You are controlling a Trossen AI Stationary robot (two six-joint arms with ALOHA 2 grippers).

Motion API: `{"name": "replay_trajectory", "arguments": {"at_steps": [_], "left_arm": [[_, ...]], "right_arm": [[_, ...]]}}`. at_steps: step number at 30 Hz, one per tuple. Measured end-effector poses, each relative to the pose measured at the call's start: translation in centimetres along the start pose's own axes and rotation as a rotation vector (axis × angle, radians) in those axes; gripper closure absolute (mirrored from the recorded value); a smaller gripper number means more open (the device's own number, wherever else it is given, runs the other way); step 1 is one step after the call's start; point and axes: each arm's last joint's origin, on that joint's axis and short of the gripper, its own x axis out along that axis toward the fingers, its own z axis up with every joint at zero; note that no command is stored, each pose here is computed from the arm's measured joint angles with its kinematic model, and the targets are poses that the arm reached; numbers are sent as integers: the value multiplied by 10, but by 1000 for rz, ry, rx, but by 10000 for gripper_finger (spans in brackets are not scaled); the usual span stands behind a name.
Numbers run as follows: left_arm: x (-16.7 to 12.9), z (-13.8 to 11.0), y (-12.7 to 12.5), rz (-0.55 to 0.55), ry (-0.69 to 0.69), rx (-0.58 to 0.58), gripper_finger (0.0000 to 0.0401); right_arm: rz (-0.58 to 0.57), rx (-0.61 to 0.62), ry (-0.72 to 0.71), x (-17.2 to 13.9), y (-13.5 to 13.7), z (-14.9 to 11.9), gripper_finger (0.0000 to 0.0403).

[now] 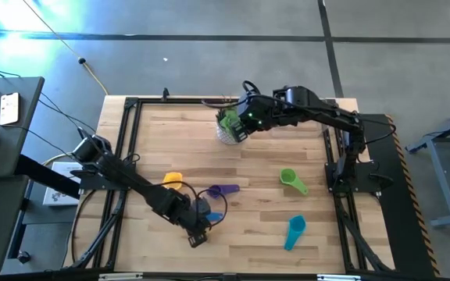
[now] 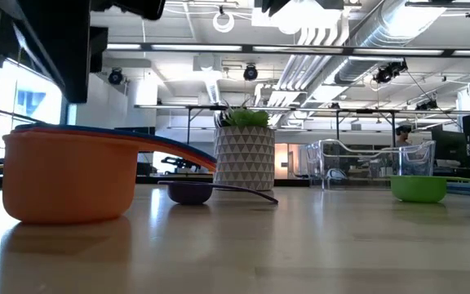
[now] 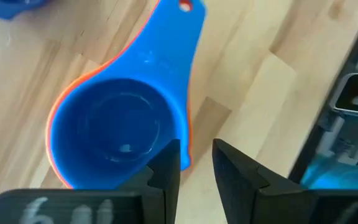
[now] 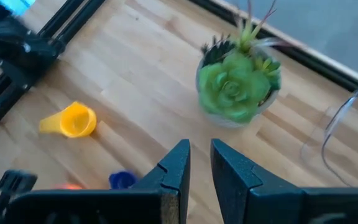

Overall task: Nest measuring cups in basket
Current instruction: Stack the yellow measuring cup on top of the blue measuring cup

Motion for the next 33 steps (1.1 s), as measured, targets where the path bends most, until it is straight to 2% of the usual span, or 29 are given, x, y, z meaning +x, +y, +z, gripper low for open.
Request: {"name": "replay_trajectory", "arguments": {"at_steps": [6, 11, 15, 23, 27, 33], "left_arm": [[-26, 2, 2, -32, -60, 58, 316], [-51, 1, 11, 1, -101, 83, 316], [-73, -3, 25, 80, -132, 86, 316], [-109, -16, 54, 262, -141, 58, 316], [-116, -22, 66, 311, -141, 41, 316], [-107, -33, 83, 335, -113, -22, 316]], "right_arm": [[-1, -77, 105, -7, 8, -21, 348], [39, -148, 112, -16, 25, -40, 348], [51, -200, 92, -25, 38, -58, 348], [58, -200, 55, -40, 59, -93, 348], [14, -204, 100, -30, 67, -117, 348], [-74, -154, 127, -12, 73, -147, 348]]}}
